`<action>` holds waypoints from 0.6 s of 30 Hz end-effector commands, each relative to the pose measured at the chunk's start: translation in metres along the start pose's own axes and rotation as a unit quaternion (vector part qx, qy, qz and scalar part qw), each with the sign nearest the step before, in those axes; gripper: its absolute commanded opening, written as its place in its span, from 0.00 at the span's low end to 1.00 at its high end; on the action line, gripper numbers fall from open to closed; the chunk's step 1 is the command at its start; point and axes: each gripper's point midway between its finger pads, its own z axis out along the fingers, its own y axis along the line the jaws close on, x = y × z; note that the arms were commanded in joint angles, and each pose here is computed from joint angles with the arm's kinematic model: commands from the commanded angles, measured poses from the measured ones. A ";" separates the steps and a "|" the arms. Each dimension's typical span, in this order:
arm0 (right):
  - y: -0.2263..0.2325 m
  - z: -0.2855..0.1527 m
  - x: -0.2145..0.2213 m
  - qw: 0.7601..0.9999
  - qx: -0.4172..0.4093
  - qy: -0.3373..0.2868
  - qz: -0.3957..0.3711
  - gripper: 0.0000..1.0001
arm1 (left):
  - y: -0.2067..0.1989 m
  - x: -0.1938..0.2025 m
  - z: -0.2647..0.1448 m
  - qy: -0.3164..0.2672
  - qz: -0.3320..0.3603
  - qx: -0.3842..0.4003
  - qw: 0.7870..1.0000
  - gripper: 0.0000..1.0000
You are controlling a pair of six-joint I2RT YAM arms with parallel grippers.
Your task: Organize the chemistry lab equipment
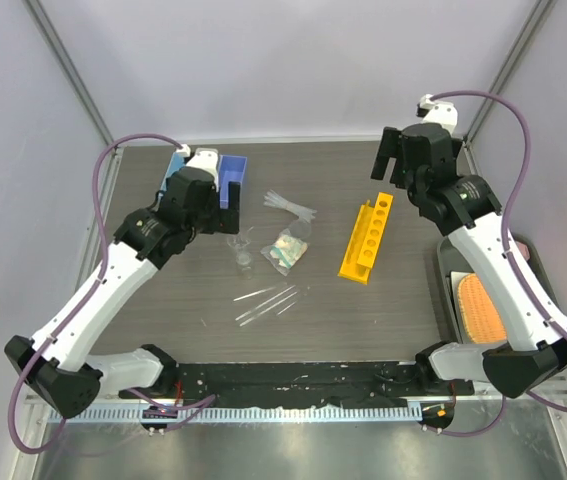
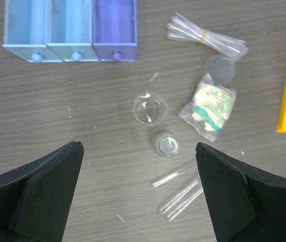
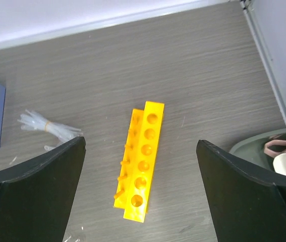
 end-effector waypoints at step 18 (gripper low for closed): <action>-0.047 -0.015 0.104 0.985 0.076 0.142 -0.055 0.97 | -0.055 0.100 -0.040 0.085 0.088 0.123 0.985 1.00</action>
